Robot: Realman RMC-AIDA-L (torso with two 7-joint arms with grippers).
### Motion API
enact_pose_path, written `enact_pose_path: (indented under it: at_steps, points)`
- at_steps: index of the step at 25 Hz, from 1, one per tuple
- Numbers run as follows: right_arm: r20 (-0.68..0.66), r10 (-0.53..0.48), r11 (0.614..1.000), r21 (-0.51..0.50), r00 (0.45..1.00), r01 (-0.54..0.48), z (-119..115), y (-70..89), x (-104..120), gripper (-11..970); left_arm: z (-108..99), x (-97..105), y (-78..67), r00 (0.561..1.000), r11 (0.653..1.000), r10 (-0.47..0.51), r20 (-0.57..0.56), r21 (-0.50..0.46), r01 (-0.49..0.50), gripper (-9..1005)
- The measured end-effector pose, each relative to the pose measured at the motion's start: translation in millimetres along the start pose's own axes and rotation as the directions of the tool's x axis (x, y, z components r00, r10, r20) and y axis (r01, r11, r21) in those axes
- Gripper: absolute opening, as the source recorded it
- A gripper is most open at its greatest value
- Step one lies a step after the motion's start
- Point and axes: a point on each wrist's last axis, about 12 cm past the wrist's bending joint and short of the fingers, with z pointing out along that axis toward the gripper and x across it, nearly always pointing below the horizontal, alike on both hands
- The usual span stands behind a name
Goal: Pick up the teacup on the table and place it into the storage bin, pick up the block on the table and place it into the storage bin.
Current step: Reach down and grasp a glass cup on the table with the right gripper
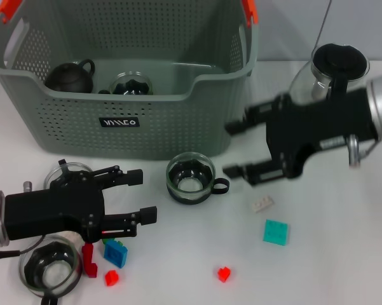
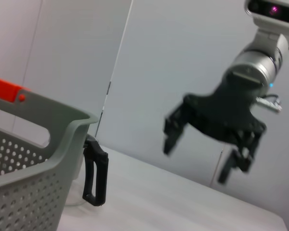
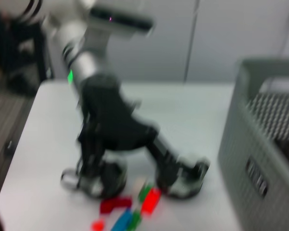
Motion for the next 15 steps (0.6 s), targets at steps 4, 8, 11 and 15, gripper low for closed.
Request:
enact_pose_path:
  at_steps: [4, 8, 11, 15]
  points:
    - [-0.113, -0.002, 0.999, -0.043, 0.994, -0.003, 15, 6.4, 6, 712, -2, 2, -1.6, 1.0, 1.0, -0.003, -0.009, 0.005, 0.003, 835]
    - [-0.224, -0.02, 0.999, -0.053, 0.975, 0.008, 34, 7.0, 5, 711, -3, 3, -2.4, 1.0, 1.0, -0.003, -0.031, 0.013, 0.003, 835]
    - [-0.268, -0.044, 0.998, -0.051, 0.962, 0.031, 48, 5.7, 1, 712, -2, 7, -3.9, 0.997, 0.999, -0.008, -0.071, 0.033, 0.01, 836]
    - [-0.308, -0.07, 0.997, -0.056, 0.949, 0.056, 64, 4.0, -4, 713, 0, 8, -4.9, 0.996, 0.999, -0.008, -0.089, 0.044, 0.012, 836]
